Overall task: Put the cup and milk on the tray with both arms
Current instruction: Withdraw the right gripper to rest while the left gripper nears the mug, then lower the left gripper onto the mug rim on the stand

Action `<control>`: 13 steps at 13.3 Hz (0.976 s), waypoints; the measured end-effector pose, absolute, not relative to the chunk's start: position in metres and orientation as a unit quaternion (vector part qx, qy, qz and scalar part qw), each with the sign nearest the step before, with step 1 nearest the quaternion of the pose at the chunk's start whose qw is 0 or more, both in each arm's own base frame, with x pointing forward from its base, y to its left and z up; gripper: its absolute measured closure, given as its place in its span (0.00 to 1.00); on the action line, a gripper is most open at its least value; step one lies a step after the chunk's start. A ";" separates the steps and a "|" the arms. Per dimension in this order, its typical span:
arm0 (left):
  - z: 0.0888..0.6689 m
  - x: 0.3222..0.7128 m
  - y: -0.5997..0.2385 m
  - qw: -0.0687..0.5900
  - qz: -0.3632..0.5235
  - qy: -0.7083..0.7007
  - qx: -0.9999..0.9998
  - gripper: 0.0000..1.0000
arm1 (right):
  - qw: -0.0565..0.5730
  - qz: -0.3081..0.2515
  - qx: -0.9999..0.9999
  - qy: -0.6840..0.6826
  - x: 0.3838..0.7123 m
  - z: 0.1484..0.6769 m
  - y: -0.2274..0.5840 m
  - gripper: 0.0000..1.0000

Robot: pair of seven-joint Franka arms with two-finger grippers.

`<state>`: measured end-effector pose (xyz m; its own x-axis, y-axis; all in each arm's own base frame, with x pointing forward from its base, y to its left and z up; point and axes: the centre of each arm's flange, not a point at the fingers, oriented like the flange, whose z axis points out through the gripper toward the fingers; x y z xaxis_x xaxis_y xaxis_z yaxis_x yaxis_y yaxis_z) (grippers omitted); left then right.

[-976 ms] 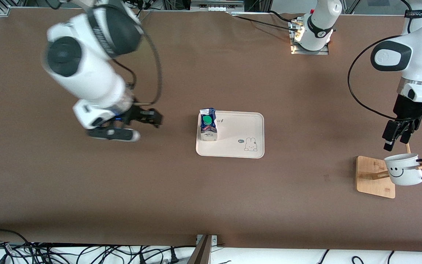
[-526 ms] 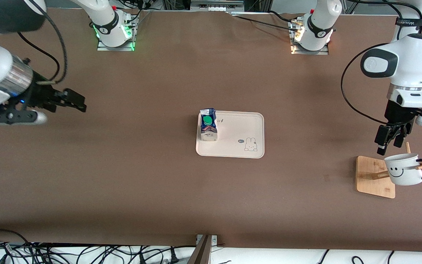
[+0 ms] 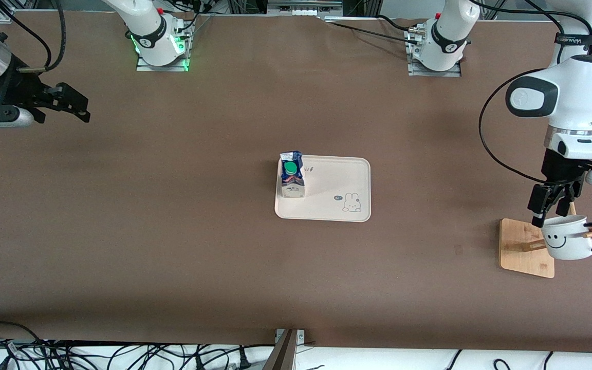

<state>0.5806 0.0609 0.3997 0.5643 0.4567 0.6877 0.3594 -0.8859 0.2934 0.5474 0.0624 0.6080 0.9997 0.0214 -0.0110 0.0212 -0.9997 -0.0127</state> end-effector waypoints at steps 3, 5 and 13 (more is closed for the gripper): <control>0.395 0.585 0.061 0.058 0.403 0.231 0.884 0.00 | 0.005 0.008 -1.000 -0.009 0.555 0.597 0.061 0.00; 0.392 0.587 0.062 0.056 0.403 0.231 0.884 0.00 | 0.005 0.005 -1.000 -0.007 0.555 0.600 0.059 0.00; 0.403 0.607 0.061 0.048 0.420 0.211 0.881 0.00 | 0.004 0.006 -1.000 -0.008 0.559 0.595 0.060 0.00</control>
